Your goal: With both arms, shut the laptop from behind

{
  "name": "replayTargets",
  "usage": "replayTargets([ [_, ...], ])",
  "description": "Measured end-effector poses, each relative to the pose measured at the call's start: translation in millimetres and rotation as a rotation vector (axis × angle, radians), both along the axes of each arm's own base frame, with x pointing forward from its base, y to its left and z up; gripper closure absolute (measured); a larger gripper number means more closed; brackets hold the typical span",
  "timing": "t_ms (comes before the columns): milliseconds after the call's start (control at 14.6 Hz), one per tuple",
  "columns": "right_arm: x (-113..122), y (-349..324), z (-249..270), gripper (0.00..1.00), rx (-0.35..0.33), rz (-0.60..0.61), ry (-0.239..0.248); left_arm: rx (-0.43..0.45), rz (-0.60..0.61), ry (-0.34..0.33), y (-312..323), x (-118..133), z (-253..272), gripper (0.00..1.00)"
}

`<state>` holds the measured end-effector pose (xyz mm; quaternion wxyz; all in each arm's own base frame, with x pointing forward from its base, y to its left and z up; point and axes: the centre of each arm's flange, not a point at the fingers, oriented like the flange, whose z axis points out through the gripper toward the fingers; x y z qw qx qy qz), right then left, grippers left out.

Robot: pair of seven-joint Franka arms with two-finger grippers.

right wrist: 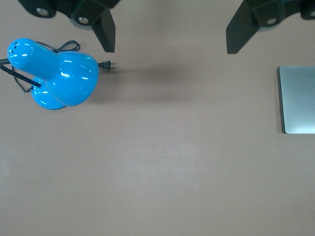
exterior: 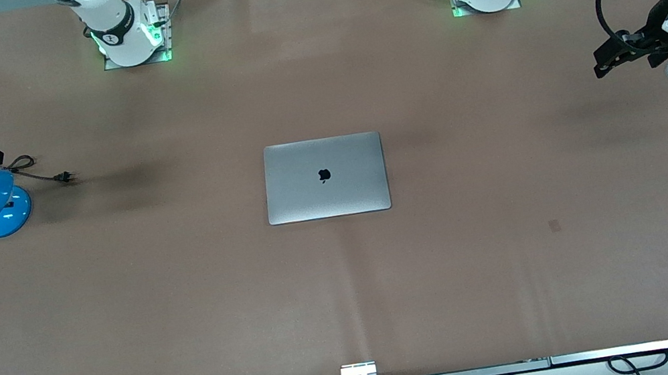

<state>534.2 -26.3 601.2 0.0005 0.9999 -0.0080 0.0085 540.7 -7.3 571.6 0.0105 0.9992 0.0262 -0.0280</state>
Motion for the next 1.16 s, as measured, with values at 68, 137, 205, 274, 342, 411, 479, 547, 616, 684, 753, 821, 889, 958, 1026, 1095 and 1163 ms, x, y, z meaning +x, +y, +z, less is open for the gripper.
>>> replayTargets([
  [68, -0.6, 0.0, -1.9, 0.0, 0.0, 0.004, 0.008, 0.0, 0.0, 0.0, -0.1, 0.0, 0.0, 0.0],
  [137, -0.8, 0.0, -3.3, 0.0, 0.001, 0.006, 0.011, 0.0, 0.0, -0.001, -0.1, 0.1, 0.0, 0.0],
  [205, -0.9, -0.1, -3.8, 0.0, 0.001, 0.006, 0.013, 0.0, 0.0, -0.001, -0.1, 0.1, 0.1, 0.0],
  [274, -0.8, -0.3, -3.7, 0.0, 0.001, 0.005, 0.011, 0.0, 0.0, -0.001, -0.1, 0.1, 0.1, 0.0],
  [342, -0.6, -0.6, -3.5, 0.0, 0.0, 0.005, 0.01, -0.001, 0.0, -0.001, -0.1, 0.1, 0.1, 0.0],
  [411, -0.3, -0.7, -3.3, 0.0, 0.0, 0.005, 0.007, -0.001, 0.0, -0.001, -0.1, 0.1, 0.1, 0.0],
  [479, 0.2, -0.7, -2.8, 0.0, 0.0, 0.005, 0.002, -0.001, 0.0, -0.001, -0.1, 0.1, 0.1, 0.0],
  [547, 0.7, -0.8, -2.4, 0.0, 0.0, 0.005, -0.003, -0.001, 0.0, -0.001, -0.1, 0.1, 0.1, 0.0],
  [616, 0.9, -0.8, -2.2, 0.0, 0.0, 0.005, -0.005, -0.001, 0.0, -0.001, -0.1, 0.1, 0.1, 0.0],
  [684, 0.9, -0.8, -2.2, 0.0, 0.0, 0.005, -0.005, -0.001, 0.0, -0.001, -0.1, 0.1, 0.1, 0.0],
  [753, 0.9, -0.8, -2.2, 0.0, 0.0, 0.005, -0.005, -0.001, 0.0, -0.001, -0.1, 0.1, 0.1, 0.0],
  [821, 0.9, -0.8, -2.3, 0.0, 0.0, 0.005, -0.005, -0.001, 0.0, -0.001, -0.1, 0.1, 0.1, 0.0],
  [889, 0.9, -0.8, -2.3, 0.0, 0.0, 0.005, -0.005, -0.001, 0.0, -0.001, -0.1, 0.1, 0.1, 0.0],
  [958, 0.9, -0.8, -2.3, 0.0, 0.0, 0.005, -0.004, -0.001, 0.0, -0.001, -0.1, 0.1, 0.1, 0.0],
  [1026, 0.9, -0.8, -2.3, 0.0, 0.0, 0.005, -0.004, -0.001, 0.0, -0.001, -0.1, 0.1, 0.1, 0.0],
  [1095, 0.9, -0.8, -2.3, 0.0, 0.0, 0.005, -0.004, -0.001, 0.0, -0.001, -0.1, 0.1, 0.1, 0.0],
  [1163, 0.9, -0.8, -2.3, 0.0, 0.0, 0.005, -0.004, -0.001, 0.0, -0.001, -0.1, 0.1, 0.1, 0.0],
])
